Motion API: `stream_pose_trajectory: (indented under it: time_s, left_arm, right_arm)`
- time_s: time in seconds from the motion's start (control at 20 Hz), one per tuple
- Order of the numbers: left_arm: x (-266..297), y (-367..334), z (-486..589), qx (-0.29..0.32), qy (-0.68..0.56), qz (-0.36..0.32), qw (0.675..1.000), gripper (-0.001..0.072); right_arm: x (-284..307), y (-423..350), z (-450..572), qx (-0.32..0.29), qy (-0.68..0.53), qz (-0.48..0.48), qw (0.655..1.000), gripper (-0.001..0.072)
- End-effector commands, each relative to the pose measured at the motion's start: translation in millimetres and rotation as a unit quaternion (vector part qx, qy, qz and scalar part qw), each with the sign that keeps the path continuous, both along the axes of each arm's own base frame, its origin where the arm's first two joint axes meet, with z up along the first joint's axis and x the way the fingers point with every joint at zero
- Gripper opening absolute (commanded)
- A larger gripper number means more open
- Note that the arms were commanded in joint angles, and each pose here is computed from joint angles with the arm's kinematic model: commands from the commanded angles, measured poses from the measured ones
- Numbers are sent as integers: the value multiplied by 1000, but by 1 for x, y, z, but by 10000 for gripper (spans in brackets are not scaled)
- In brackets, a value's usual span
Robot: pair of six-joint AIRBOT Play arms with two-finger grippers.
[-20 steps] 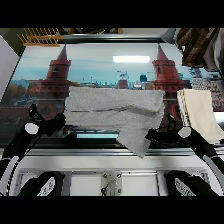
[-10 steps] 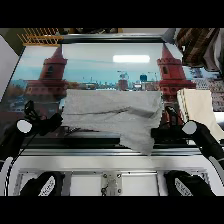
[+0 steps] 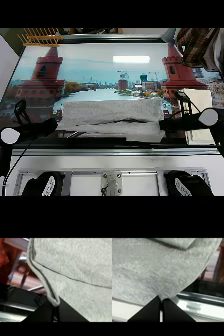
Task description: Fold the clothes and pants, and hang the long-sleeved shirts on hangers.
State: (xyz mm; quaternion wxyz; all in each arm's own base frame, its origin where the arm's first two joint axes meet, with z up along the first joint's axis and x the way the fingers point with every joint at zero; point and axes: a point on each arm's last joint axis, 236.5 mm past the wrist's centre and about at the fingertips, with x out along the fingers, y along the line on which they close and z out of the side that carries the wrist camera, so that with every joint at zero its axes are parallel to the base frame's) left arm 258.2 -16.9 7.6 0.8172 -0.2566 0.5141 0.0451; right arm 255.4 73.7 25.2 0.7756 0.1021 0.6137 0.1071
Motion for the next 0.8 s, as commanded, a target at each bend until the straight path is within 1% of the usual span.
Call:
stream_pose_trajectory:
  time_s: [0.0,0.25,0.45,0.6,0.75]
  left_arm:
    - [9,2,1,1,8,-2,1000,10]
    - [62,11,-12,3,30,-8,1000,10]
    - [108,-12,-41,14,53,-62,997,9]
    - [138,-12,-66,5,76,-49,996,10]
    - [150,-11,-89,-4,106,-37,994,10]
  right_arm:
    - [43,-1,18,-3,-22,-6,1000,18]
    - [104,0,-9,2,-23,-29,999,18]
    - [139,3,-36,17,-38,-61,997,19]
    - [160,-1,-50,19,-55,-91,994,19]
    - [173,-4,-64,18,-62,-108,992,19]
